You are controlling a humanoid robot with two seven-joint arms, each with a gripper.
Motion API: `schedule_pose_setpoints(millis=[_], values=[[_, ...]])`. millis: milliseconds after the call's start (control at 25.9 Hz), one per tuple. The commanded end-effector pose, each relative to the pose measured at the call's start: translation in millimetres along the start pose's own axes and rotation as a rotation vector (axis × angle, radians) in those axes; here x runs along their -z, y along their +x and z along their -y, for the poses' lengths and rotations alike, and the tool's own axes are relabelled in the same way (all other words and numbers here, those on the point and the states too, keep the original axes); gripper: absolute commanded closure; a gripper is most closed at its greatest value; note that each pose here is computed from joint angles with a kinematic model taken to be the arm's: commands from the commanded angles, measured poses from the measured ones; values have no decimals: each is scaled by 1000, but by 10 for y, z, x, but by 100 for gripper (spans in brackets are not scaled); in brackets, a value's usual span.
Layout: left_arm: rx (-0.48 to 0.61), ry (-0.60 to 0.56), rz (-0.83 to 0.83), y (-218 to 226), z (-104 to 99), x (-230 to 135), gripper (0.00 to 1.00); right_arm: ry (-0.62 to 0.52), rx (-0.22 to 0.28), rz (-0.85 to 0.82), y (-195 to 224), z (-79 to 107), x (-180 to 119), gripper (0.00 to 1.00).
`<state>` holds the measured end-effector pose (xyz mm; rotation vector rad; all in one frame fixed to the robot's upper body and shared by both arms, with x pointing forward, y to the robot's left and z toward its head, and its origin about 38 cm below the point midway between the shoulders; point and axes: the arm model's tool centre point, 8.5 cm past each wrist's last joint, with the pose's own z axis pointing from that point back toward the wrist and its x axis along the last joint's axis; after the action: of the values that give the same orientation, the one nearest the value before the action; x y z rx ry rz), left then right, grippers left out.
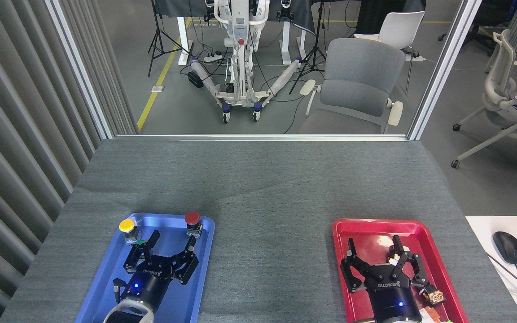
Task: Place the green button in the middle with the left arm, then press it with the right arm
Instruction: 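Move the left gripper over the green button on the blue tray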
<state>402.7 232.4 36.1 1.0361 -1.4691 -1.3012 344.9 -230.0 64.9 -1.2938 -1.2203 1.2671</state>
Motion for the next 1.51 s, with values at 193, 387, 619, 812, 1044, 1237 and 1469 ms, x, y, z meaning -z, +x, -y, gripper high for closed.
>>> schedule_pose_setpoints(millis=[193,387,619,812,1044,1237,1469], values=[[-9,7,3,-8,-24,-12,1,6,7,-2,27,-14,6,0],[-7,9,-14,-37,-25,-16,1,9,-1,-1,13,-45,-17,0],[-4,12,-10,-39,-36,-47,1,22,-2,-67,-124,-80,-53,0],[0,11,-14,-48,-41,-48,1,48,-5,-94,-161,-177,-69,0],[-6,1,-34,-116,-42,-61,1,49,-9,-175,-228,-177,-75,0],[-19,23,-39,-160,-115,-38,1,48,3,-175,-175,-173,-69,0],[-37,15,-47,-126,-66,-62,1,55,4,-178,-178,-188,-57,0]])
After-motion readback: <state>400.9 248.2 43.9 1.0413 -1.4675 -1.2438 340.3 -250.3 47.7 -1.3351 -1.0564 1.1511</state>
